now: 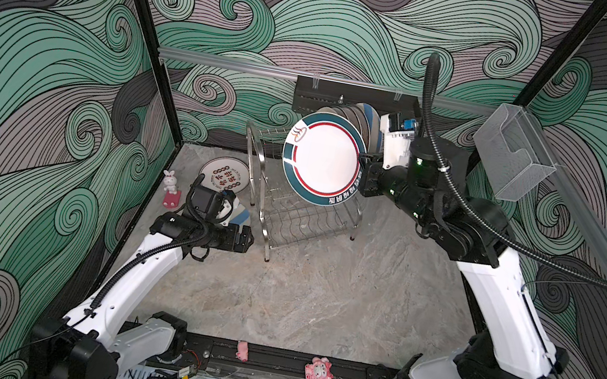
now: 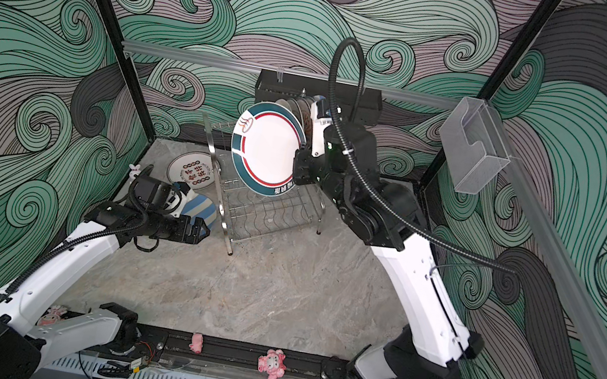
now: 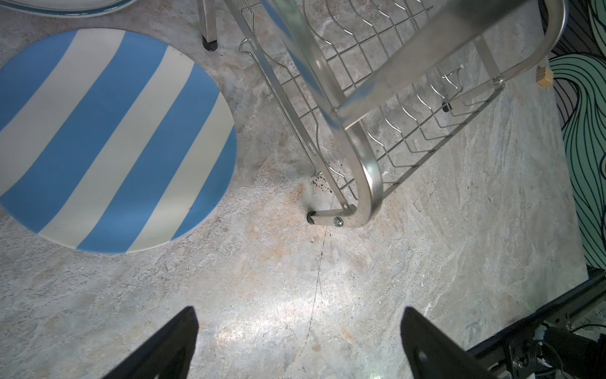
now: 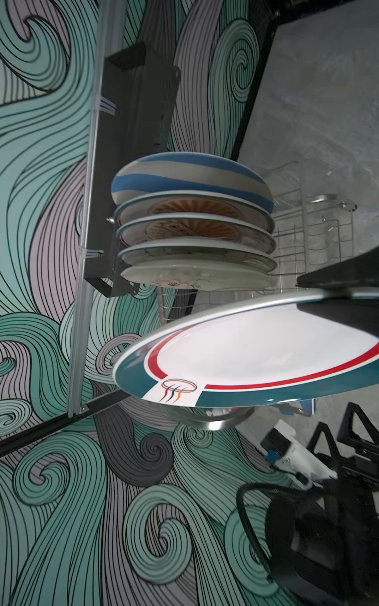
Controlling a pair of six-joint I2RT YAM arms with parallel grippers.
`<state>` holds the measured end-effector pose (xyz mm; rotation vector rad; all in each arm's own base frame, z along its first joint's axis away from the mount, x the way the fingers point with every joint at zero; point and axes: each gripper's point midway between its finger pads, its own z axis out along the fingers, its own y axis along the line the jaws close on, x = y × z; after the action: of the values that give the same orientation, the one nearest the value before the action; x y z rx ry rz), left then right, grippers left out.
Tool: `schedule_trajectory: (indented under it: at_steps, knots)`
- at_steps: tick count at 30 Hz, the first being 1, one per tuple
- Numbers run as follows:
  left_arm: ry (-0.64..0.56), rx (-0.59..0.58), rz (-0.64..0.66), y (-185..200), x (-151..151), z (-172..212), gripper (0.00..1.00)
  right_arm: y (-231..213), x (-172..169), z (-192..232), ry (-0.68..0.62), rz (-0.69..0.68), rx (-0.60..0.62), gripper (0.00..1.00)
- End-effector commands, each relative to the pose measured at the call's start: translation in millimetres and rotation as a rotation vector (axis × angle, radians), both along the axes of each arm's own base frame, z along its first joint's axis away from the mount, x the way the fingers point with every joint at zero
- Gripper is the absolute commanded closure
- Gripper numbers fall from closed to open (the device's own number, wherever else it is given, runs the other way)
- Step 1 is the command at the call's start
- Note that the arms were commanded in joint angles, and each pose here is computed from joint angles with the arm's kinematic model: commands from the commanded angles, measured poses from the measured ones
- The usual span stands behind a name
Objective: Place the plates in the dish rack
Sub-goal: 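Lift the green-rimmed plate upright with the right gripper toward the rack, then lower the green-rimmed plate into the rack in front of the other plates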
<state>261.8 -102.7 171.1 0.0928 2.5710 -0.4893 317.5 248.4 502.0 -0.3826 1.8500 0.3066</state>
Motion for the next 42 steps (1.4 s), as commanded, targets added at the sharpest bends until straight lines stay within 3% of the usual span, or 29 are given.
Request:
schedule_trajectory:
  at_steps: [1,10,42]
  knots:
    - [0.008,-0.008,-0.011,0,-5,0,0.01,-15,18,34,-0.152,-0.180,-0.082,1.00]
    - [0.021,-0.013,-0.012,0,-7,-3,0.01,6,44,57,-0.345,-0.427,-0.166,1.00]
    - [0.010,0.005,0.001,4,-7,-2,0.01,46,103,-17,-0.252,-0.439,-0.181,1.00]
